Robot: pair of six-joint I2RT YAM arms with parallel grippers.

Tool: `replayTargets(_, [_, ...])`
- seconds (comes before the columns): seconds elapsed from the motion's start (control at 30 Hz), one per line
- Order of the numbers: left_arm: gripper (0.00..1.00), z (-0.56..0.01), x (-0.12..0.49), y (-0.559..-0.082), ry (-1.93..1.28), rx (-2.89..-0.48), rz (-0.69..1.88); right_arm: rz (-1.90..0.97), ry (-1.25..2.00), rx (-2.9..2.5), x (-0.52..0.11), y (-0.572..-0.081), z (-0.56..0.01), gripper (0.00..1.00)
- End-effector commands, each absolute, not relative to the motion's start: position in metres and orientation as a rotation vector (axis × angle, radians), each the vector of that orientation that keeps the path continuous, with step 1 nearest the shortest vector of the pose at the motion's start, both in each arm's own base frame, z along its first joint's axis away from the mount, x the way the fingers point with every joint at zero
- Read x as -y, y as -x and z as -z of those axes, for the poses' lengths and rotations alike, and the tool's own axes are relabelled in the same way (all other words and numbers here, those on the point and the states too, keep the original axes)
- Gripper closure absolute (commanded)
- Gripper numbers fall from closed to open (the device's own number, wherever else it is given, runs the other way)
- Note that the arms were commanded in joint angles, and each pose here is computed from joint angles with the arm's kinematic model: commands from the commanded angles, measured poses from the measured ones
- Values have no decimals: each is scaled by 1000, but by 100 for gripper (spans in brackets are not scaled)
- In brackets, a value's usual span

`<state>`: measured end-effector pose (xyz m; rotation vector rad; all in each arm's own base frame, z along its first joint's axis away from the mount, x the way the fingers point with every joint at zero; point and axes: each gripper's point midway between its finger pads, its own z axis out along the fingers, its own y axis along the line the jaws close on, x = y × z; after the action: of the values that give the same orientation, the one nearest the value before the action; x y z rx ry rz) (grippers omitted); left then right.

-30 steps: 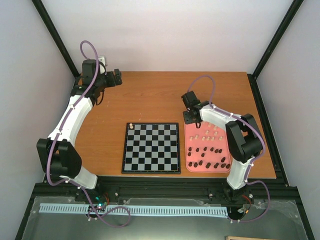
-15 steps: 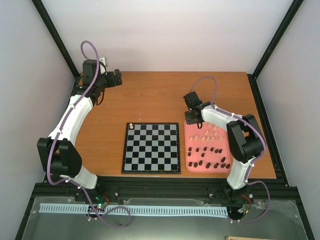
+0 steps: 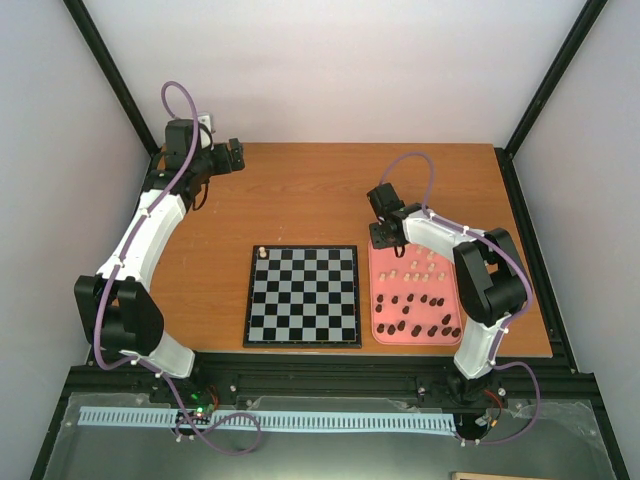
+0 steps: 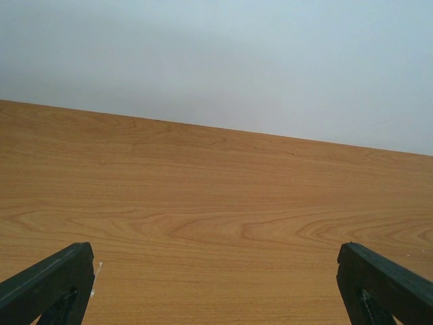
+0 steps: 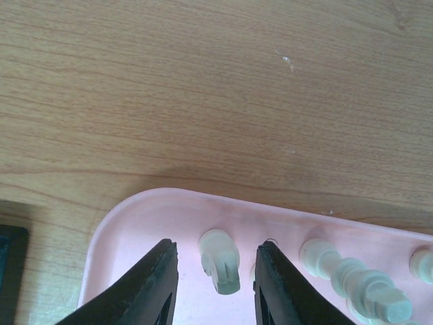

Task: Set up the chess pieces on the board
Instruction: Pick up the chess piece from the storage box.

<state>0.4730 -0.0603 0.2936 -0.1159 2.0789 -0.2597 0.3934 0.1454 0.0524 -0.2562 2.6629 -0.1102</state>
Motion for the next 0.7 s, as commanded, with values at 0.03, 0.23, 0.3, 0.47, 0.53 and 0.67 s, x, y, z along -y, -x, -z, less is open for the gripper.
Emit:
replayTargets(0.03, [0,-310,62,-475,107,-2042,271,129,231,-2651,-141,-401,-55,66])
replayTargets(0.23, [0,-310,63,-474,106,-2041,271,129,231,-2664,-140,-403,-50,67])
replayTargets(0.3, [0,-310,62,-475,107,-2042,269,129,231,-2669,-140,-404,-49,69])
replayTargets(0.47, [0,-310,62,-475,107,-2042,268,125,232,-2675,-140,-405,-47,76])
replayTargets(0.53, [0,-310,62,-475,107,-2042,268,123,233,-2676,-141,-405,-47,78])
replayTargets(0.67, [0,-309,61,-475,109,-2043,263,114,233,-2677,-142,-405,-46,85])
